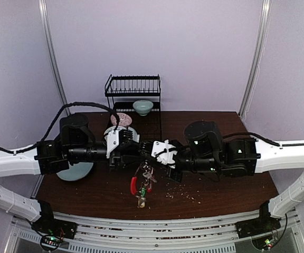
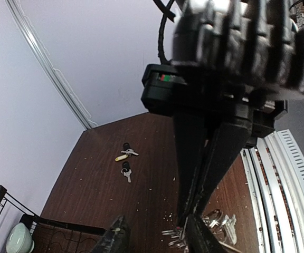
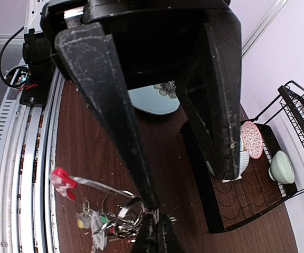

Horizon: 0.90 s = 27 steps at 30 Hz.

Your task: Put the keys on the keyring

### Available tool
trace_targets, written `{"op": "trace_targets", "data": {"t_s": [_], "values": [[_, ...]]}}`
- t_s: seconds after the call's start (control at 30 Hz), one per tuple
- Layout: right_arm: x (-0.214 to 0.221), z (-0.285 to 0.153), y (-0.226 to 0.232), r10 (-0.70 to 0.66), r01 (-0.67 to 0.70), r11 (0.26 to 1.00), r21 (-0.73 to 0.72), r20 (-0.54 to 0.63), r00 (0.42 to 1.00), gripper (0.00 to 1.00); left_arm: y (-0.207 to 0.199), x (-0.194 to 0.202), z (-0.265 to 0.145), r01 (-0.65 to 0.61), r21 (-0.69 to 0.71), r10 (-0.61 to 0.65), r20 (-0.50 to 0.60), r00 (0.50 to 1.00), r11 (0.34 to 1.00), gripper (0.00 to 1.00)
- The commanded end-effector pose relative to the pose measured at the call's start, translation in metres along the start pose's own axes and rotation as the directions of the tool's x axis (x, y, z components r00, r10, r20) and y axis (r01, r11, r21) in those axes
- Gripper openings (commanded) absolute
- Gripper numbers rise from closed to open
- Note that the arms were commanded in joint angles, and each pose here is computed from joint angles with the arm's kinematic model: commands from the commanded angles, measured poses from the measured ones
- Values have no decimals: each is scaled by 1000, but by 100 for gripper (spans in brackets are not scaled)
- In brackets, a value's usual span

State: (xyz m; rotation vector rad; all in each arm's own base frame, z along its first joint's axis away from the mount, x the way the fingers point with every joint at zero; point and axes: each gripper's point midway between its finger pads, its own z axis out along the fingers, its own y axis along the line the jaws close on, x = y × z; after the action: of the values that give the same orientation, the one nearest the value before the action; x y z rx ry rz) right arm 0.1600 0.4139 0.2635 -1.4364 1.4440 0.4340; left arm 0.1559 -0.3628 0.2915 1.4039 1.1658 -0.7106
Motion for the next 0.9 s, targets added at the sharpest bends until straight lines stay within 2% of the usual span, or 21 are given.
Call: {"op": "trace_targets", "data": {"t_s": [0.0,0.07,0.17,0.3,0.6,0.87], "values": [[-17,-2,-13,16,-18,999,44,55,998,0,-2,-13,-7,-40,2,40,60,997,999,40],[-18,-3,-14,16,-19,999,44,61,998,0,1,-4,2,-28,4,28,21,999,1000,40],[-21,-4,-12,16,-18,999,37,76,997,0,11,3,9,-9,-37,8,-21,1000,999,33],[-21,-6,-12,15,-18,999,36,78,997,0,9,2,7,-21,-28,20,-22,1000,999,31],[-33,-14,-14,34,-36,999,14,136,990,0,4,11,3,-25,-32,24,-30,999,999,34],[-43,-22,-12,60,-58,998,-17,182,981,0,0,8,-1,-12,-21,12,-2,1000,1000,25]]}}
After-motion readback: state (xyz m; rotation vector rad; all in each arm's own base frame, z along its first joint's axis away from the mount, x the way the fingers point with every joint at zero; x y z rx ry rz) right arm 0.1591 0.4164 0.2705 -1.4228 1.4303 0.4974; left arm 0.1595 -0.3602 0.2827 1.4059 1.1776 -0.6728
